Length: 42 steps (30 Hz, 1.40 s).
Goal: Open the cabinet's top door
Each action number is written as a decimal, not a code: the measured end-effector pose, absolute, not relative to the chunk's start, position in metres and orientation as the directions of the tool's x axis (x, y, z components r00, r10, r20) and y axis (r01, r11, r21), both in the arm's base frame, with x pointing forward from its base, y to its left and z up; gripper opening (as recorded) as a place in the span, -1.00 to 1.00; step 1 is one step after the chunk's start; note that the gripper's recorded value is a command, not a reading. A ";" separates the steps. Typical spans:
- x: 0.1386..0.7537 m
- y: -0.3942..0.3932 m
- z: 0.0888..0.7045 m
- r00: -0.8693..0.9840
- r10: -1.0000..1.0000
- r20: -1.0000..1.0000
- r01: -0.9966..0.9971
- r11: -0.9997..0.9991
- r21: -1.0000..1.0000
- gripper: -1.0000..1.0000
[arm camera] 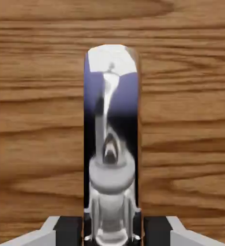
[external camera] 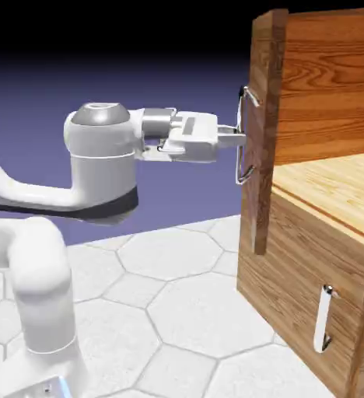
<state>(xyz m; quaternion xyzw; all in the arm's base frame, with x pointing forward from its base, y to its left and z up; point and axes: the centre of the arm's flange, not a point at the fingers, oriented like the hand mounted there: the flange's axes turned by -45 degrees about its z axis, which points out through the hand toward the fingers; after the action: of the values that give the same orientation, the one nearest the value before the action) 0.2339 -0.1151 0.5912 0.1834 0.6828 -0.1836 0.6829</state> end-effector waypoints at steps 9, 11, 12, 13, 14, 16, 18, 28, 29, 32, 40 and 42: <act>0.202 -0.071 0.591 0.000 0.000 -1.000 0.609 0.793 0.000 -1.00; 0.195 -0.060 0.591 0.000 0.000 -1.000 0.632 0.775 0.000 -1.00; 0.192 -0.055 0.591 0.000 -0.001 -1.000 0.644 0.765 -0.001 -1.00; 0.189 -0.049 0.591 0.000 -0.001 -1.000 0.656 0.755 -0.001 -1.00; 0.186 -0.043 0.591 0.000 -0.001 -1.000 0.668 0.744 -0.001 -1.00; 0.179 -0.029 0.591 0.000 -0.001 -1.000 0.695 0.719 -0.001 -1.00; 0.173 -0.016 0.591 0.000 -0.001 -1.000 0.720 0.694 0.000 -1.00; 0.149 0.052 0.591 0.000 -0.001 -1.000 0.827 0.562 0.000 -1.00; 0.148 0.060 0.591 0.000 -0.001 -1.000 0.838 0.546 0.000 -1.00; 0.143 0.085 0.591 0.000 0.000 -1.000 0.869 0.494 0.000 -1.00; 0.137 0.175 0.591 0.000 0.000 -1.000 0.954 0.299 0.000 -1.00; 0.139 0.198 0.591 0.000 0.000 -1.000 0.969 0.246 0.000 -1.00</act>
<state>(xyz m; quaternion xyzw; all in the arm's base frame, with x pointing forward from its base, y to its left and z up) 0.1392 0.1977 0.5912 0.4340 0.5581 -0.4341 0.5583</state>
